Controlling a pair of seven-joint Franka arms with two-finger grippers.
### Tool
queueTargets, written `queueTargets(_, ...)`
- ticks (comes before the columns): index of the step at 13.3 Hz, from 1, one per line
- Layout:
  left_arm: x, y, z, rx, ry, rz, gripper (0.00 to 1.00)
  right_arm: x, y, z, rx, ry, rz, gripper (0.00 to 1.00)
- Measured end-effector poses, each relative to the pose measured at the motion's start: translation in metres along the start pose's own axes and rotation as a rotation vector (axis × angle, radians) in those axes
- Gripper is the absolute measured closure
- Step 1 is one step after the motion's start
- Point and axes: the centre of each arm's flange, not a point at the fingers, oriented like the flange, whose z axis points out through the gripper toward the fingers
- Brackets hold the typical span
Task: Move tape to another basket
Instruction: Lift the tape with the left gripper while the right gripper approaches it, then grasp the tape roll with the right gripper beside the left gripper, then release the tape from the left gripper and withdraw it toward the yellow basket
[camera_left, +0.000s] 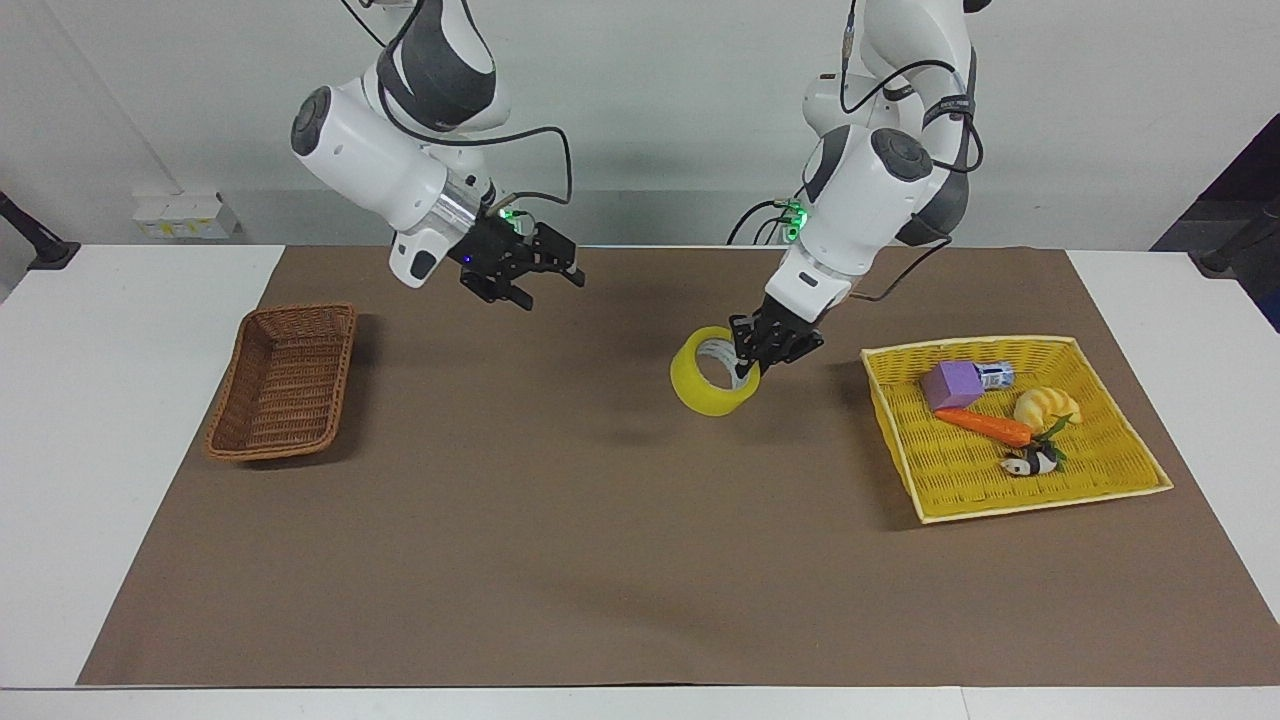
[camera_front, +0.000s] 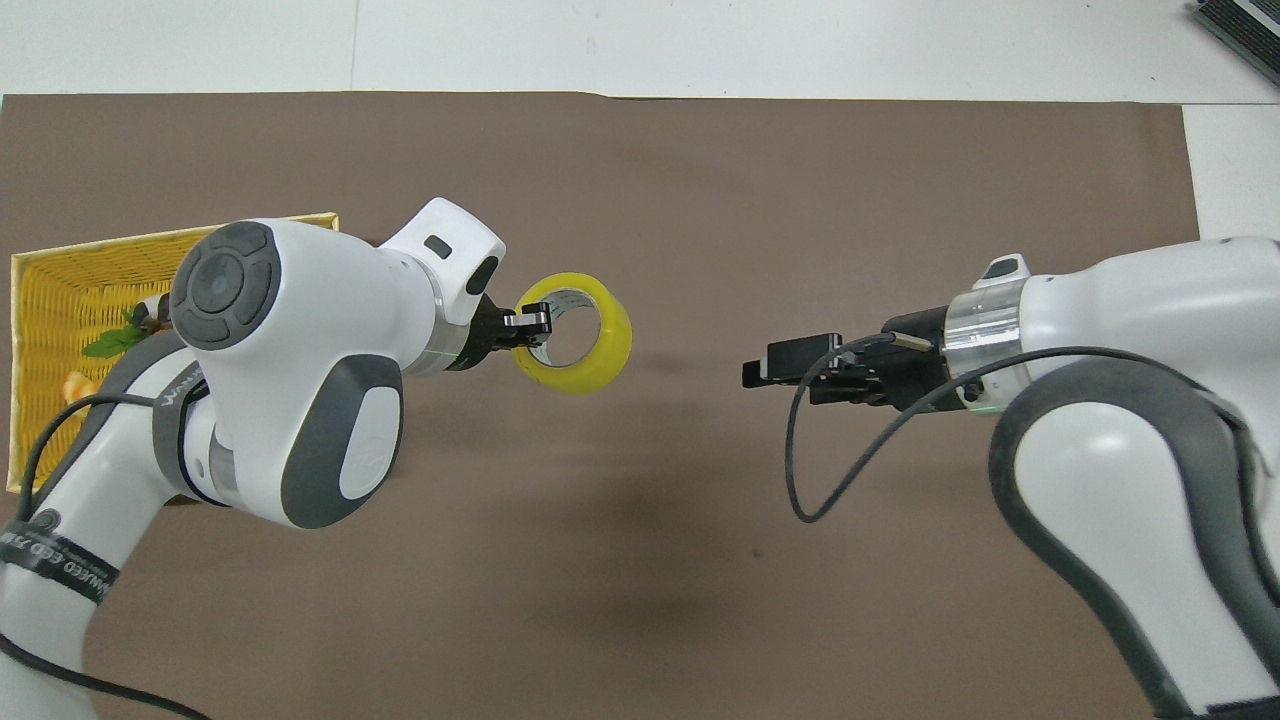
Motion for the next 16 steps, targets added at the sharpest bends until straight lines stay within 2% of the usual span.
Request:
queueTargets(5, -0.015, 0.023, 0.007, -0.005, -0.012, 0.003, 0.78, 0.006, -0.013, 0.088, 0.062, 0.092, 0.087, 0.0)
queueTargets(7, -0.023, 0.035, 0.009, -0.012, -0.015, 0.012, 0.78, 0.005, -0.019, 0.108, 0.074, 0.123, 0.123, 0.0)
queueTargets(9, -0.029, 0.043, 0.011, -0.016, -0.016, 0.018, 0.78, 0.004, -0.02, 0.114, 0.072, 0.126, 0.137, 0.0)
queueTargets(14, -0.029, 0.047, 0.007, -0.024, -0.008, 0.014, 0.78, 0.007, -0.016, 0.114, 0.071, 0.128, 0.145, 0.63)
queueTargets(15, -0.027, 0.047, 0.003, -0.028, -0.001, 0.014, 0.72, 0.006, -0.016, 0.114, 0.07, 0.127, 0.146, 0.75)
queueTargets(16, -0.024, 0.047, -0.002, -0.033, 0.008, 0.012, 0.72, 0.006, -0.015, 0.115, 0.069, 0.126, 0.147, 0.84)
